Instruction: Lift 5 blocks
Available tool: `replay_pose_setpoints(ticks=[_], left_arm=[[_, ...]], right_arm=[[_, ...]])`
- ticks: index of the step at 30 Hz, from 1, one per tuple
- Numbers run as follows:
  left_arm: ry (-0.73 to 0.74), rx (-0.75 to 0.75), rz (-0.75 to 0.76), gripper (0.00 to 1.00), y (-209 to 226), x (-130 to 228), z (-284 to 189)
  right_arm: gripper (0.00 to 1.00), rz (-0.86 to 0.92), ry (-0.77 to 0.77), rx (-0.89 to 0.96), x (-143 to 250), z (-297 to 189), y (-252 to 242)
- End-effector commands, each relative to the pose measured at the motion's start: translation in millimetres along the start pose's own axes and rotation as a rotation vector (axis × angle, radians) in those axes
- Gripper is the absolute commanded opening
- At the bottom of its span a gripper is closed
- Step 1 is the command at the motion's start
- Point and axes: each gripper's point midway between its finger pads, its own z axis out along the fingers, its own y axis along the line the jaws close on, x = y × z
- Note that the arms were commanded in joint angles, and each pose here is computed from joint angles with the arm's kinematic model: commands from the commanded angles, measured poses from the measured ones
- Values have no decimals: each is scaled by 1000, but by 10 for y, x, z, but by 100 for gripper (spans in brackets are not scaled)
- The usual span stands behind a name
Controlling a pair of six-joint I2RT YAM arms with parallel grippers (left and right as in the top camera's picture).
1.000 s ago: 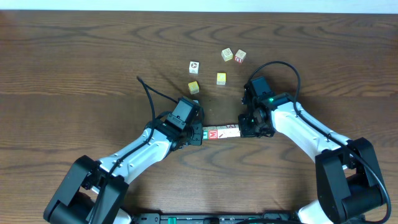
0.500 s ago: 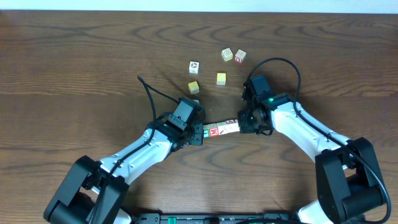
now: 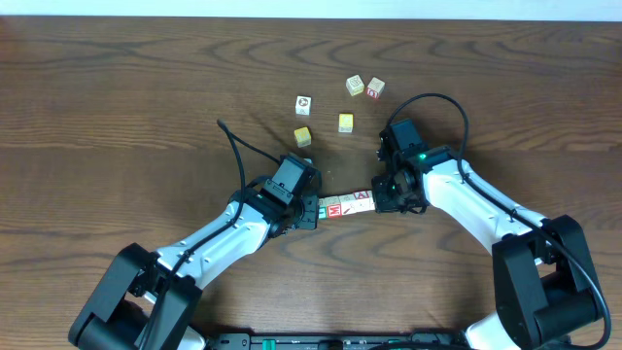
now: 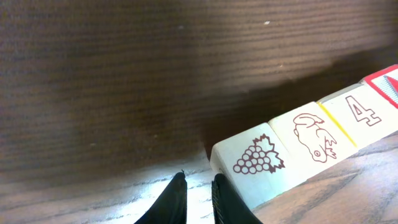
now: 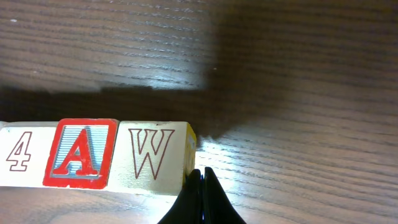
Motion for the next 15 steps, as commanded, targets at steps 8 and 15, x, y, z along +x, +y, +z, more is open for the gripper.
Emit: replay_pose_setpoints(ticks=[8, 15], left_arm=[[35, 128, 42, 17, -347, 44, -66], [39, 126, 42, 17, -342, 52, -64]], right_arm=[[1, -49, 82, -203, 183, -13, 479], [4, -34, 136, -183, 313, -18, 430]])
